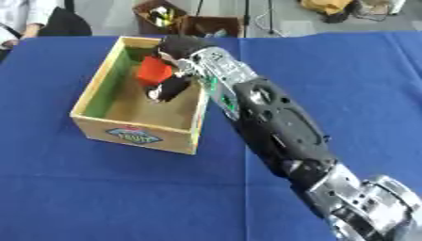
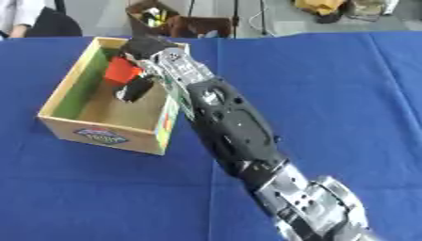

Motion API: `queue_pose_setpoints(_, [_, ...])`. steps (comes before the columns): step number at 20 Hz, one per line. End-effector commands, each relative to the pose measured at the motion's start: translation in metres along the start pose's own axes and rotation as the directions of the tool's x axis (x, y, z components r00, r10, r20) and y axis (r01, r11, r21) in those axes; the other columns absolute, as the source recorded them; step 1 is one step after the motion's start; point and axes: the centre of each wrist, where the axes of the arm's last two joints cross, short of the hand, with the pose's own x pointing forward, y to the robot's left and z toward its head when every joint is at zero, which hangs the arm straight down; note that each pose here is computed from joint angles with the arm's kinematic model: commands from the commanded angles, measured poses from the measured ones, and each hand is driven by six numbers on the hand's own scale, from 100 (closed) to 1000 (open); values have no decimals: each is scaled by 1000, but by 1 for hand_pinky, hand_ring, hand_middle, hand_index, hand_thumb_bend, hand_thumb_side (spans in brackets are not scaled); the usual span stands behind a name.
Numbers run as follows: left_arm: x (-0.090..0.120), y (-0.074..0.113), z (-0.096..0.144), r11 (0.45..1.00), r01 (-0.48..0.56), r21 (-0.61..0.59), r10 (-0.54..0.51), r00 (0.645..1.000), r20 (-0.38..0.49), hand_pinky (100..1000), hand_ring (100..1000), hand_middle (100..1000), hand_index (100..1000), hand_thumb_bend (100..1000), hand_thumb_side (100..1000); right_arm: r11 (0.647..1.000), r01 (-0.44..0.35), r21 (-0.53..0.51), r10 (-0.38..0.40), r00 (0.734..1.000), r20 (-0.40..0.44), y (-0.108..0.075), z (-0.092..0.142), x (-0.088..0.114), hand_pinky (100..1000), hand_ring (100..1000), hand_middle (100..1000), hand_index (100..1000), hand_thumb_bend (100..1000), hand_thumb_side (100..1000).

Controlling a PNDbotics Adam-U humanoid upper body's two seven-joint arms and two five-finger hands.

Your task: Pick up objects on the table and place them in the box.

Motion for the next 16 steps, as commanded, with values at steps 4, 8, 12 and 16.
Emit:
queue_pose_setpoints(4, [5,1,-5,1000,5,-10,-4,1000,26,478,626,583,775,423,918,998,-56,39,56,998,16,-8,-2,5,842,840,752,753,100,518])
queue_pose_setpoints(8, [5,1,-5,1000,4,-9,-4,1000,26,478,626,583,775,422,917,997,-67,48,67,998,9,-6,-2,6,857,862,797,809,100,548])
queue_pose_setpoints(12, [5,1,-5,1000,5,-7,-5,1000,25,479,626,583,775,422,920,993,-92,70,94,995,-21,-9,-1,2,903,932,871,992,677,565])
queue_pose_setpoints(16, [5,2,-5,1000,5,-5,-5,1000,25,480,626,583,776,419,918,994,-100,42,101,994,-33,-18,2,1,909,936,882,997,757,598])
